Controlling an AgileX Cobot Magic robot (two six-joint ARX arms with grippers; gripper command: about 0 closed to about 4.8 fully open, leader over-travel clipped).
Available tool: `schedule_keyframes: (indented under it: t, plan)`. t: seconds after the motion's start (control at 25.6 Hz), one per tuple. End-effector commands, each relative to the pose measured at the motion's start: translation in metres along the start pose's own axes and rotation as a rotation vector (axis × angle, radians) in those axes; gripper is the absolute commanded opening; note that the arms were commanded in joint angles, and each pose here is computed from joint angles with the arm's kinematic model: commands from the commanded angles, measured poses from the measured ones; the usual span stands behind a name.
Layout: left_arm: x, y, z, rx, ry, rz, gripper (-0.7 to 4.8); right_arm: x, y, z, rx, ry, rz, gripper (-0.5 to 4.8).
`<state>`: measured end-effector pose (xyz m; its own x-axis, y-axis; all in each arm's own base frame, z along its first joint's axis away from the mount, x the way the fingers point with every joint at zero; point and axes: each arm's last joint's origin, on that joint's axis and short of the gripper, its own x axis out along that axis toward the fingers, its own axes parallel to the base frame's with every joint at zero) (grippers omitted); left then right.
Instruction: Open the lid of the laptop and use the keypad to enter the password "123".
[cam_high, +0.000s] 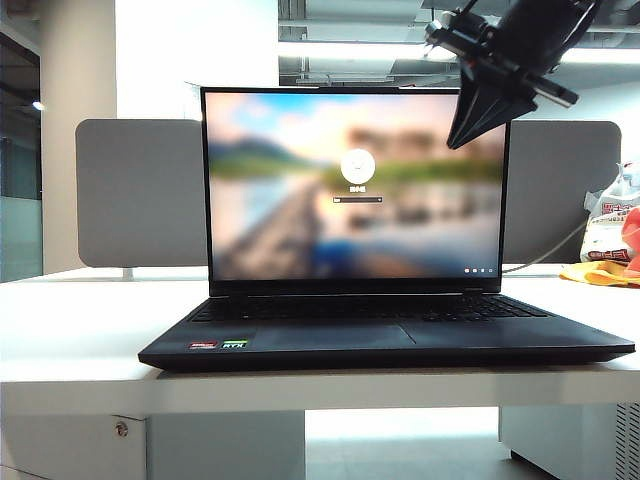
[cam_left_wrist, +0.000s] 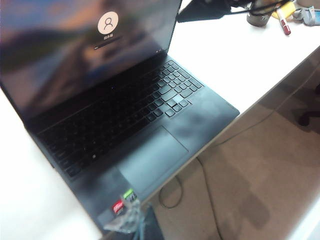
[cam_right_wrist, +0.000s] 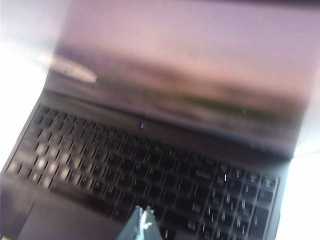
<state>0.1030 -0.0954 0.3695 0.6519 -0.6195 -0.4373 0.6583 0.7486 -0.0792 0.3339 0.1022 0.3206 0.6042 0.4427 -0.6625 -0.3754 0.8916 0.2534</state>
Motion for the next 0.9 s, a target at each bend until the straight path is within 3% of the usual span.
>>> schedule_keyframes:
  t: [0.04, 0.23, 0.47, 0.9]
  plan:
    - [0.024, 0.0, 0.006, 0.023, 0.016, -0.003, -0.04, -0.009, 0.0, -0.022, -0.003, 0.027, -0.003, -0.08]
    - [0.045, -0.004, 0.017, 0.021, 0.014, -0.115, -0.04, 0.012, -0.011, -0.074, 0.034, 0.143, -0.02, -0.08]
    - [0.021, -0.009, 0.048, 0.019, -0.023, -0.203, -0.04, 0.033, -0.023, -0.078, 0.048, 0.155, -0.089, -0.08]
    - [0.028, -0.009, 0.044, 0.013, 0.054, -0.197, -0.04, 0.087, -0.043, -0.065, 0.084, 0.243, -0.106, -0.08]
